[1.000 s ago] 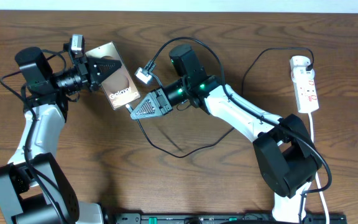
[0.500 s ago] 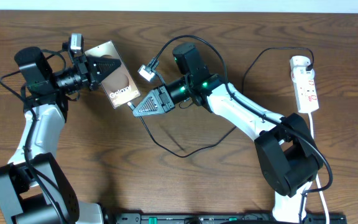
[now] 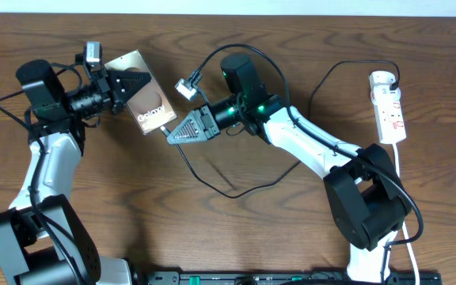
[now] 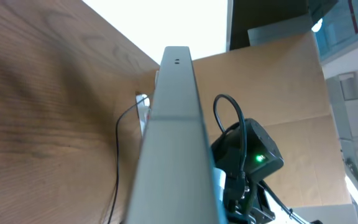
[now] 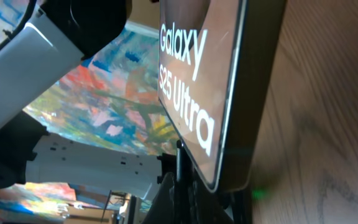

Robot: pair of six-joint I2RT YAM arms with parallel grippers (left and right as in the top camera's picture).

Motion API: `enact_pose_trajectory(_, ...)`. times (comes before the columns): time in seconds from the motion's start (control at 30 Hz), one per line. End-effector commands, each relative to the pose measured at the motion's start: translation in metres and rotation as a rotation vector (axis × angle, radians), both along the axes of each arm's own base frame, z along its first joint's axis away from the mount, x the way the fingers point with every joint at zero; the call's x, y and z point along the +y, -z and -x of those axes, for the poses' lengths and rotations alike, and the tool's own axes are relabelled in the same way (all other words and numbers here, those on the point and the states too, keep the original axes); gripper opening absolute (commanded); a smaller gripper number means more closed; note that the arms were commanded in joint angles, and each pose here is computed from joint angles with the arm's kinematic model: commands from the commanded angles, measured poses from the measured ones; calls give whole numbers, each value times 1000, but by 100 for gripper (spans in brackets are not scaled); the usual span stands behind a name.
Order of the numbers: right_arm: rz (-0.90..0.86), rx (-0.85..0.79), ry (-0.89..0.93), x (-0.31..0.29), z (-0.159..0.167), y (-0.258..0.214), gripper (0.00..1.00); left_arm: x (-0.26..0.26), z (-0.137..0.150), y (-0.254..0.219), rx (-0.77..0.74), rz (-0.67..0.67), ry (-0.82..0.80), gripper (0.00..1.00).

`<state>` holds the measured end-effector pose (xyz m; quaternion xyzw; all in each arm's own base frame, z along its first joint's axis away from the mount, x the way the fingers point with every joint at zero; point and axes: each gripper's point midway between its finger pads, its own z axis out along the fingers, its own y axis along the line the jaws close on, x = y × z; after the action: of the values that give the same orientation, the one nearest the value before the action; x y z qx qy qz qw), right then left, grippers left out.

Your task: Plug charger to phone and switch on socket

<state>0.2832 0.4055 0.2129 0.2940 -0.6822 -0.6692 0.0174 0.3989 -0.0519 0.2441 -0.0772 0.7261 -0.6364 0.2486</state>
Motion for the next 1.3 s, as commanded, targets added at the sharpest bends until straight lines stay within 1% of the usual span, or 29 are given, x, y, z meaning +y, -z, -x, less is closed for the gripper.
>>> enact_pose_trajectory(0.0,46,12,123,5,-25,0,1,-9,9,-5,-12,13,57,7)
enact_pose_trajectory(0.27,44,7,170,8,-34,-4,1,-8,7,-6,-26,4,45,7)
enact_pose_trajectory(0.63,44,9,173,9,-35,-4,1,-6,3,-5,-23,-4,19,8)
enact_pose_trajectory(0.77,45,8,178,9,-36,-4,1,0,-7,-1,41,4,-53,7)
enact_pose_trajectory(1.0,64,13,226,10,-44,-1,1,9,-21,4,97,5,-155,8)
enact_pose_trajectory(1.27,52,5,281,13,-55,-7,1,11,-26,-9,15,-6,-168,7)
